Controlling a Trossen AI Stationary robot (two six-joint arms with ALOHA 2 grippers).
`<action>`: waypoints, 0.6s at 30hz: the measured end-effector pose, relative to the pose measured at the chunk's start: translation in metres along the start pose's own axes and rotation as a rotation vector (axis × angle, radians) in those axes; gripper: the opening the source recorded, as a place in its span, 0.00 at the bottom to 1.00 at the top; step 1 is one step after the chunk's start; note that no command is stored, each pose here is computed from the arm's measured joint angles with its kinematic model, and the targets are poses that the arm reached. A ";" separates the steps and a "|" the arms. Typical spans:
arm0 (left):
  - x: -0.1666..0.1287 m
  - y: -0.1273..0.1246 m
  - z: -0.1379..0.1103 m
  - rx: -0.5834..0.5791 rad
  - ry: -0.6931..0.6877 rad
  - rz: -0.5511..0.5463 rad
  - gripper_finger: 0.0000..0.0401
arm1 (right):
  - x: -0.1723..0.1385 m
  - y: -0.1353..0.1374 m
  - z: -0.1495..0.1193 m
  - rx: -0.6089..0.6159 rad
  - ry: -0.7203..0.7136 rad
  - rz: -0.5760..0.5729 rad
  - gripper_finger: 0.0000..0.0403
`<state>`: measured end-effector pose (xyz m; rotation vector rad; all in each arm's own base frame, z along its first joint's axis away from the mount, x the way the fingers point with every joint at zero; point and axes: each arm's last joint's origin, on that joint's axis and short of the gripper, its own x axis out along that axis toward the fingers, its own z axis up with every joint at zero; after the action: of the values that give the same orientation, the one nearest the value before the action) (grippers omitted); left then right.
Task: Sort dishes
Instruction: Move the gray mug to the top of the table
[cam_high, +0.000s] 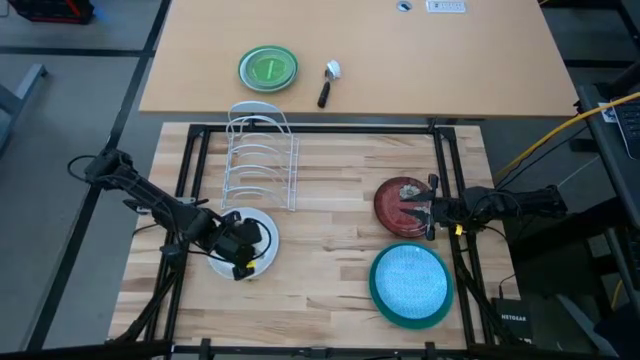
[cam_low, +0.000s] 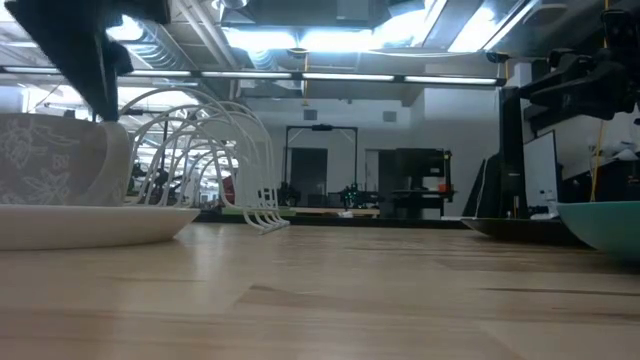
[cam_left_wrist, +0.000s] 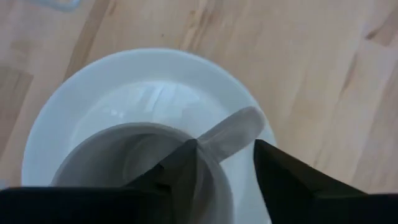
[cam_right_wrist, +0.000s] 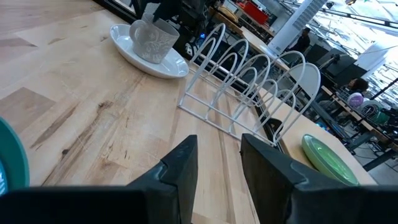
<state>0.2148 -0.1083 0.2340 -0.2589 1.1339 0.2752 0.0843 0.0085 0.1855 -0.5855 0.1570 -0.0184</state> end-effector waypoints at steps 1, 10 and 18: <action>0.002 -0.001 0.000 0.010 0.003 0.001 0.42 | 0.000 0.000 0.000 0.000 0.000 0.000 0.31; 0.005 -0.003 0.000 0.064 0.039 -0.019 0.59 | 0.000 0.000 0.000 0.000 0.001 0.001 0.31; 0.004 0.001 -0.007 0.052 0.145 -0.019 0.59 | 0.000 0.000 0.000 -0.001 0.002 0.002 0.31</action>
<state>0.2102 -0.1095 0.2270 -0.2469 1.2797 0.2122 0.0843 0.0085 0.1853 -0.5860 0.1590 -0.0173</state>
